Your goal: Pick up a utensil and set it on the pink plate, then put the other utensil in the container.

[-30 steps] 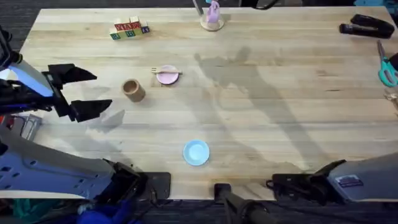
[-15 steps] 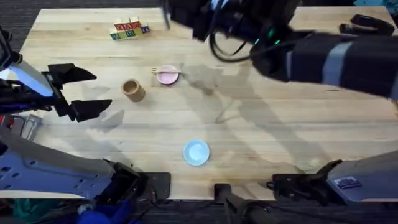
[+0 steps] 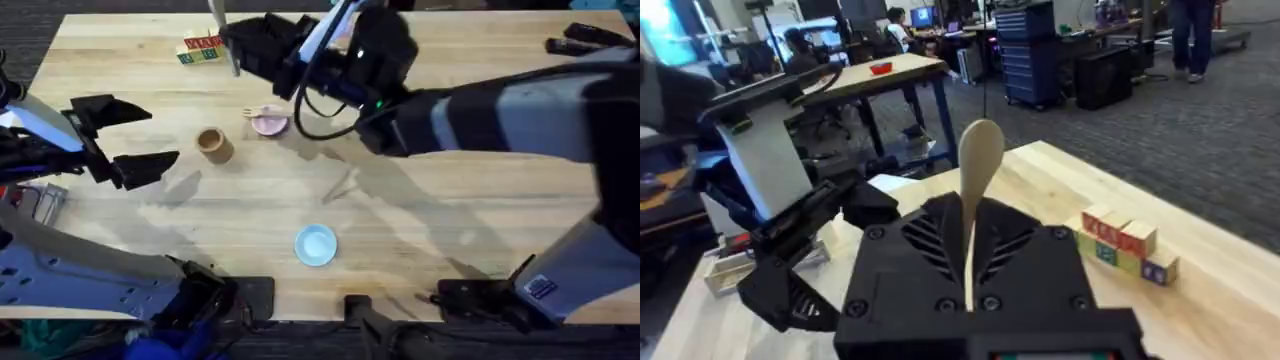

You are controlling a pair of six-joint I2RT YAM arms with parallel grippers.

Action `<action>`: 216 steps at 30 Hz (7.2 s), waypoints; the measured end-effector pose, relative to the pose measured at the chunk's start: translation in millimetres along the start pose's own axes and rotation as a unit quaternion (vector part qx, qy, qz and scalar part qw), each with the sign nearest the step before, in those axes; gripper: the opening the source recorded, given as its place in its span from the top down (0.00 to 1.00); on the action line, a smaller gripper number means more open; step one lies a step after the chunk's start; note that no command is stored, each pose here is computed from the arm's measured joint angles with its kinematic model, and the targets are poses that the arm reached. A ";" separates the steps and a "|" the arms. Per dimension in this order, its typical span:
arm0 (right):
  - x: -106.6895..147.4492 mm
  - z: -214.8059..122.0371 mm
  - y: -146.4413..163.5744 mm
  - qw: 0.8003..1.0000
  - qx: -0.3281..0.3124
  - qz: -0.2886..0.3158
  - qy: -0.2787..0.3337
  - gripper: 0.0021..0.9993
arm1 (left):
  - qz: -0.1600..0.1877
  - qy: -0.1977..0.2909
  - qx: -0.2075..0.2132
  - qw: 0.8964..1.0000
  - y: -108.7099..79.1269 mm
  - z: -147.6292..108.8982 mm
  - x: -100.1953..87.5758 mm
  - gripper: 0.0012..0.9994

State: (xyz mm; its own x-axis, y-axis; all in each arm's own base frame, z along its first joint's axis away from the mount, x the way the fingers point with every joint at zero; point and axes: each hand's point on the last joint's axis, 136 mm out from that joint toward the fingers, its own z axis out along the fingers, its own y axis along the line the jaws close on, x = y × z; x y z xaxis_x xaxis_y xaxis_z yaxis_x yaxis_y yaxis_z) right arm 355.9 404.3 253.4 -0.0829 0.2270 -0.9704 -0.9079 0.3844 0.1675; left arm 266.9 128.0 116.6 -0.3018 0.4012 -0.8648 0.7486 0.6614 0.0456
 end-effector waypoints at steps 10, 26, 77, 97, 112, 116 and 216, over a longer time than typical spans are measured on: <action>47.5 20.6 21.0 1.000 0.004 0.026 0.016 0.97 | 0.003 -0.003 -0.003 1.000 7.4 5.3 11.5 0.01; 56.1 50.2 55.5 0.999 -0.024 -0.032 0.001 0.97 | 0.003 -0.007 -0.004 1.000 14.6 12.9 27.1 0.01; 144.5 54.2 80.1 0.980 -0.057 -0.173 0.085 0.97 | -0.006 -0.010 0.000 1.000 14.0 15.7 31.2 0.01; 174.0 54.1 74.2 0.976 -0.058 -0.178 0.109 0.97 | -0.006 -0.010 0.000 1.000 14.0 15.7 31.2 0.01; 180.6 52.7 68.9 0.975 -0.047 -0.180 0.124 0.97 | -0.006 -0.010 0.000 1.000 14.0 15.7 31.2 0.01; 180.5 52.8 67.9 0.974 -0.044 -0.182 0.124 0.94 | -0.006 -0.010 0.000 1.000 14.0 15.7 31.2 0.01; -52.5 -365.5 -115.5 0.775 0.456 0.103 0.425 0.00 | -0.111 0.106 -0.093 0.984 -127.2 -2.6 -214.4 0.00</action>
State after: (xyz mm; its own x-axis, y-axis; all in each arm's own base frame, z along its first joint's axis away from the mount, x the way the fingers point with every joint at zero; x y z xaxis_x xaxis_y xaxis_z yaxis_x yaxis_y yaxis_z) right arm 314.9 20.9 221.3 -0.7799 -0.1555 -0.6062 -0.2033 0.9791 0.0104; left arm 234.9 -40.5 297.6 -0.5767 0.3443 -0.7408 0.5354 0.8443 -0.0244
